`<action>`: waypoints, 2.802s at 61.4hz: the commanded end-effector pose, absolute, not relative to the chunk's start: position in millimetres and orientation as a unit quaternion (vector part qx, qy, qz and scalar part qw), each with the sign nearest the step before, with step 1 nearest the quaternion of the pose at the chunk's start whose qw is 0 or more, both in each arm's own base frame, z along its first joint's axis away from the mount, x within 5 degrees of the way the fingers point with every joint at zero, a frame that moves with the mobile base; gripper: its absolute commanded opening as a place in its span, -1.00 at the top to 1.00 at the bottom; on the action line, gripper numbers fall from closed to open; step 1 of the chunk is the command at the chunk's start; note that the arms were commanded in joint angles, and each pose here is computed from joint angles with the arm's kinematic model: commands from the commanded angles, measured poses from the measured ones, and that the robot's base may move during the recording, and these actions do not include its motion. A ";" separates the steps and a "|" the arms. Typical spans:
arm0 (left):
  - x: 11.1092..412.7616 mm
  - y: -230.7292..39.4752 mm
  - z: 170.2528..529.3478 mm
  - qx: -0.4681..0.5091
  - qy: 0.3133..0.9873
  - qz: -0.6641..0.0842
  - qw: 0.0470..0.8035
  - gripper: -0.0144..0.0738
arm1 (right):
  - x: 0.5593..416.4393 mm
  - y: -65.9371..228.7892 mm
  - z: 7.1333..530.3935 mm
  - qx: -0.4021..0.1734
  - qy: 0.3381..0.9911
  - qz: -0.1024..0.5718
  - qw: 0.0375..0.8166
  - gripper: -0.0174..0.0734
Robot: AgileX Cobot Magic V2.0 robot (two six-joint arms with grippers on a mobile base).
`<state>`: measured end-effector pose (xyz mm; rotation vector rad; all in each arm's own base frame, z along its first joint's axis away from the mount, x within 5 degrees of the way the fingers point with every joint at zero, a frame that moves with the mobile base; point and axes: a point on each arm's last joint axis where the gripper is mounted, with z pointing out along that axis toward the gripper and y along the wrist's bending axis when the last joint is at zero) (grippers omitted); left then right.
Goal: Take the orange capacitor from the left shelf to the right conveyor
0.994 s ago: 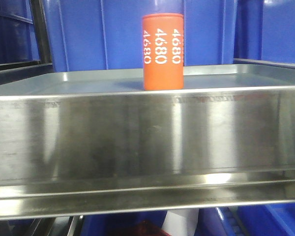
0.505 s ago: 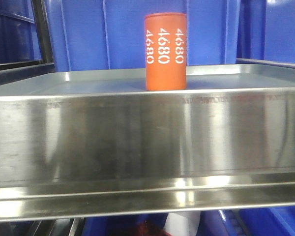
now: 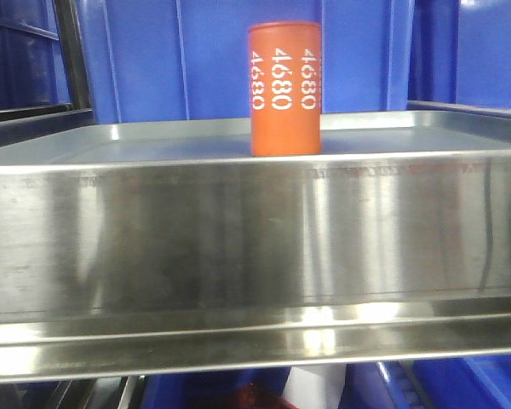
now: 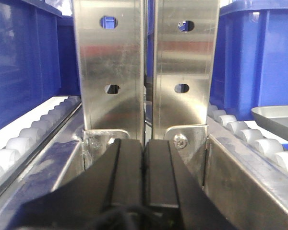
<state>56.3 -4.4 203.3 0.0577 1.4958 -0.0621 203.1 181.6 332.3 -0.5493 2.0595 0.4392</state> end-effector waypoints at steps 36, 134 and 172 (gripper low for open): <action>55.9 -4.6 213.0 0.025 0.649 -0.033 0.759 0.91 | 222.0 202.5 314.4 -0.198 0.855 0.194 0.439 0.45; 55.9 -4.6 213.0 0.025 0.649 -0.033 0.759 0.91 | 20.8 11.5 320.0 -0.181 0.605 0.375 0.679 0.51; 55.9 -4.6 213.0 0.025 0.649 -0.033 0.759 0.91 | 20.7 11.7 320.2 -0.181 0.603 0.376 0.680 0.51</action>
